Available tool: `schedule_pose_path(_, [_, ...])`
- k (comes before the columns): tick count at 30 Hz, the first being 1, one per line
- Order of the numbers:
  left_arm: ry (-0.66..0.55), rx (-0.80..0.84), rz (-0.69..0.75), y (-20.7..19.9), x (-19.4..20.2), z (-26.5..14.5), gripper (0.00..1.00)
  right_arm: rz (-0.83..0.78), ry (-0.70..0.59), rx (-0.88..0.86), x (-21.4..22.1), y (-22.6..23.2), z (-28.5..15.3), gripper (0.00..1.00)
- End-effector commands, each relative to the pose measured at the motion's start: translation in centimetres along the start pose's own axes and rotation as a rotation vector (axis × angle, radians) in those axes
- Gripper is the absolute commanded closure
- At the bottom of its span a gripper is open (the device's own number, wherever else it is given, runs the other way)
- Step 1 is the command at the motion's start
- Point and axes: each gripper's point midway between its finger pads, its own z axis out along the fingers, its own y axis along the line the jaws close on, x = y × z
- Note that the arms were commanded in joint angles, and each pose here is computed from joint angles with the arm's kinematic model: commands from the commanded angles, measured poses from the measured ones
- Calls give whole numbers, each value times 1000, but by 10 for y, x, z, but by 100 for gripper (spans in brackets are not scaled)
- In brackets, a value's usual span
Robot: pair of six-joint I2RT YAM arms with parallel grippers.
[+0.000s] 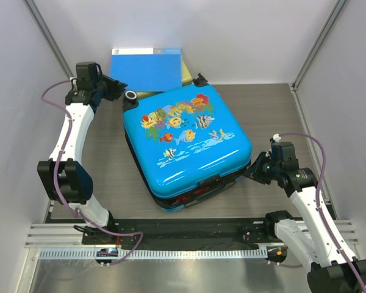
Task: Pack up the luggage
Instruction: Zip the luggage at the center of the board.
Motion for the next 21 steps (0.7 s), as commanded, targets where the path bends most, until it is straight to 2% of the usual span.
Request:
schedule_pose_path(1, [-22,-37,201,0,-9,-17,69,-53,-18,-88,-14,24,-5,99])
schedule_pose_path(2, [-27,-51,224,2,-11,-17,61,-55,-15,-84,-15,24,-3,99])
schedule_pose_path(5, [2,-127,304,20,-10,-12,54,-63,-8,-77,-16,23,0,99])
schedule_pose_path(13, [78,-255,348,62,0,6,48,-70,3,-80,-15,23,2,99])
schedule_pose_path(21, [159,-275,305,87,20,25,42,-73,9,-79,-10,20,2,99])
